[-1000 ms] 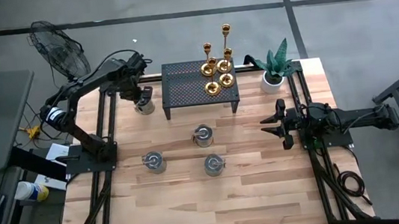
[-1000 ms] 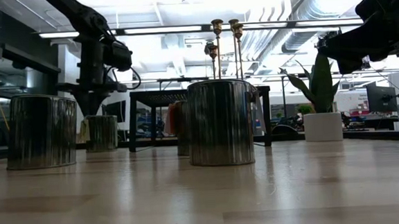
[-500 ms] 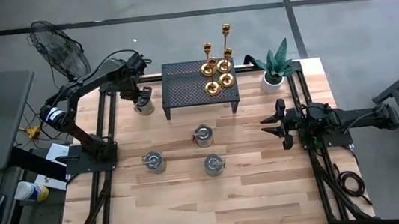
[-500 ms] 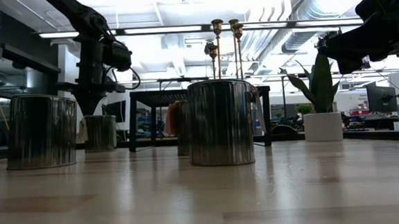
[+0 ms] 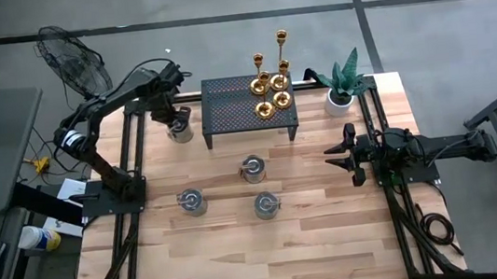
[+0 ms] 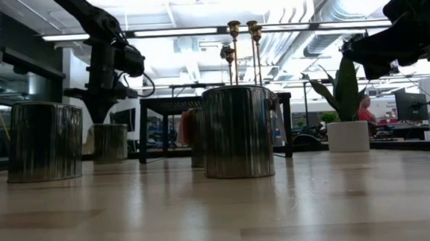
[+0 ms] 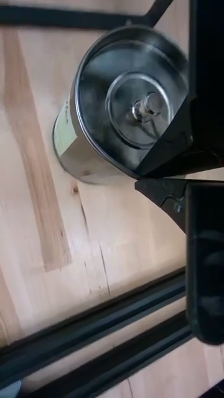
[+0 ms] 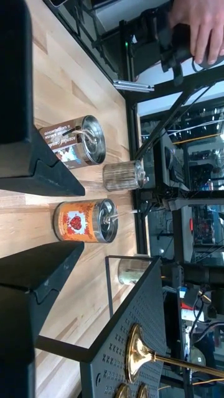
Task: Pick & Place candle stick holders
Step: Put the scented candle on the shelf
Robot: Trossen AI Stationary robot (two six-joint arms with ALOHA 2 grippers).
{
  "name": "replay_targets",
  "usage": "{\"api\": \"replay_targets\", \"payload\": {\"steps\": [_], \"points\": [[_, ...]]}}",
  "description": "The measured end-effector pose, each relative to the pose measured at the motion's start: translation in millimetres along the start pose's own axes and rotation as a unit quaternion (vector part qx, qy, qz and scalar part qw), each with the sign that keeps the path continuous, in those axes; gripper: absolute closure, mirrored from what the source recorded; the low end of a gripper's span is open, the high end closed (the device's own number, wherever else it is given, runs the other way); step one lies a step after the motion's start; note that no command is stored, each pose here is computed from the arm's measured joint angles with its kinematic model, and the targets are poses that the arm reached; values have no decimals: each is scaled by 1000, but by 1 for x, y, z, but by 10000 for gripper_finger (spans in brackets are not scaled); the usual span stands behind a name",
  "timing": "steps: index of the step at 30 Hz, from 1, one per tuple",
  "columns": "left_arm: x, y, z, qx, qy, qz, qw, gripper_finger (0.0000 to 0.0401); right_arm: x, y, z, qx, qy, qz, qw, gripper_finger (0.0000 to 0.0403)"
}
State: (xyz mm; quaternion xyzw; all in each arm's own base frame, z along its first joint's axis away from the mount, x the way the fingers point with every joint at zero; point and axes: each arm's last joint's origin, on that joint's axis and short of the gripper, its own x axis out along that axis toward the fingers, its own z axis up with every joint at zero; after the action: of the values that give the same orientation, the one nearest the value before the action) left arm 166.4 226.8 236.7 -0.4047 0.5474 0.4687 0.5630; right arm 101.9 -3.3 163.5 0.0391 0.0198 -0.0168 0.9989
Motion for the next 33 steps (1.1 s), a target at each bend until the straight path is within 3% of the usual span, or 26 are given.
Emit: {"api": "replay_targets", "payload": {"steps": [11, 23, 28, 33], "points": [[-4, 0, -2, 55, 5, -19, 998, 400, 0, 0, 0, 0, 0, 0, 1000, 285], [-15, 4, -7, 53, -13, -12, 998, 400, 0, 0, 0, 0, 0, 0, 1000, 285], [-15, 4, -6, 22, -22, 3, 1000, 400, 0, 0, 0, 0, 0, 0, 1000, 285], [-12, 2, -6, 32, -29, 3, 999, 378, 0, 0, 0, 0, 0, 0, 1000, 285]]}}
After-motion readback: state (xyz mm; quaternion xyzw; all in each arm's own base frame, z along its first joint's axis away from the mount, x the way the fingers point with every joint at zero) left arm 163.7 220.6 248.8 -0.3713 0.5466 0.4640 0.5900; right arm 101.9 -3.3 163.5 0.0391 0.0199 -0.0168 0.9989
